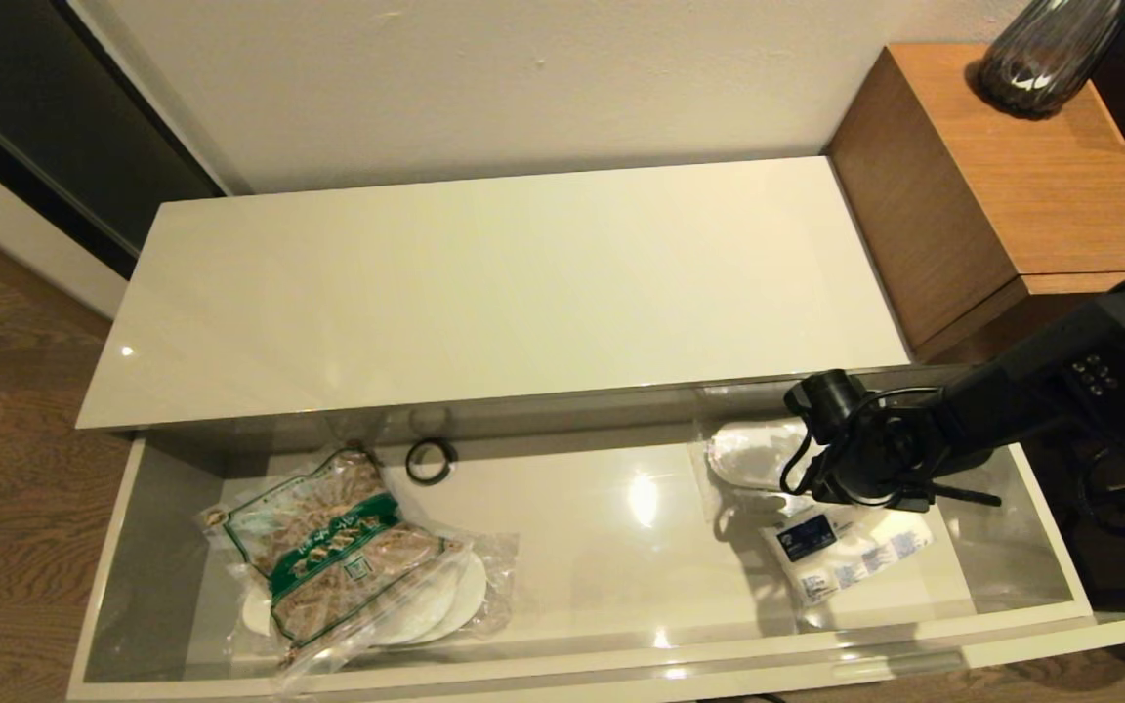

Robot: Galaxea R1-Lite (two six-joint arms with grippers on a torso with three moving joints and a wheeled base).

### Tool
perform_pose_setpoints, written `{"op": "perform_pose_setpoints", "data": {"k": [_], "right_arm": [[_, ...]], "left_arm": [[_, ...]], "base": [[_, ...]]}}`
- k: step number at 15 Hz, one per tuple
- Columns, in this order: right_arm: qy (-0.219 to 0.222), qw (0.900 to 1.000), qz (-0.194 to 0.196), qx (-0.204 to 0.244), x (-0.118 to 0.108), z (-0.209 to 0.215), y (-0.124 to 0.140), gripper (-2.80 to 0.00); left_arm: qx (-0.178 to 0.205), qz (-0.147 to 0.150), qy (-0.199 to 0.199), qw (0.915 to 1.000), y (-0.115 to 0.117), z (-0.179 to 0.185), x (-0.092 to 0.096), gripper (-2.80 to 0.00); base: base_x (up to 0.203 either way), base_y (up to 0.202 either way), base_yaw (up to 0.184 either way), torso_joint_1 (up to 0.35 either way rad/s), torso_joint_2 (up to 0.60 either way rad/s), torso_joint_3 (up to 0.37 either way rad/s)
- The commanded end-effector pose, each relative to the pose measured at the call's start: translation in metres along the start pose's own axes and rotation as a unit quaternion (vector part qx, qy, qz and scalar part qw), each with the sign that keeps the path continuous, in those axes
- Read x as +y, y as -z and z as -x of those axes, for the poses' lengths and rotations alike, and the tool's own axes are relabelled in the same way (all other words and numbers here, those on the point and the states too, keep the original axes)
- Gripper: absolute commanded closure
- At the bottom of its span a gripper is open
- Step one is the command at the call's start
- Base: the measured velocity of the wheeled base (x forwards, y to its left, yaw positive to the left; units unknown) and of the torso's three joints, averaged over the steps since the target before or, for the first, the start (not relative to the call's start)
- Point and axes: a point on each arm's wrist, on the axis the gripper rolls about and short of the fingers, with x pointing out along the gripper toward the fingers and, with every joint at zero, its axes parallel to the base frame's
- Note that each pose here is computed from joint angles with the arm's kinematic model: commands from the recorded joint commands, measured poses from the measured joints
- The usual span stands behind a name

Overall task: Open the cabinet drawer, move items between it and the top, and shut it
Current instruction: Take out the disposable slippers from the drawer

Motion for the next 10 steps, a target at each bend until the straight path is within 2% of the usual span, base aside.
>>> {"op": "perform_pose_setpoints", "data": {"k": [1,2,8,10], "right_arm": [[-0.002,1.0,-0.004,-0.008,-0.002,0.005,-0.005,-2.8],[-0.006,1.0,-0.001,-0.012,0.0,0.008,-0.006,-2.8],[-0.049,0.996,0.075,-0.024,0.035,0.036,0.016,-2.8],[-0.051,0.994,0.095,-0.024,0.037,0.042,0.022,-2.8]], "left_arm": [[0.0,0.0,0.0,1.0,0.0,0.0,0.0,0.0],[0.0,0.0,0.0,1.0,0.0,0.0,0.0,0.0],[0.0,0.0,0.0,1.0,0.0,0.0,0.0,0.0],[0.0,0.0,0.0,1.0,0.0,0.0,0.0,0.0]], "base": [[0.0,0.0,0.0,0.0,0.0,0.0],[0.0,0.0,0.0,0.0,0.0,0.0],[0.0,0.0,0.0,0.0,0.0,0.0],[0.0,0.0,0.0,0.0,0.0,0.0]]}}
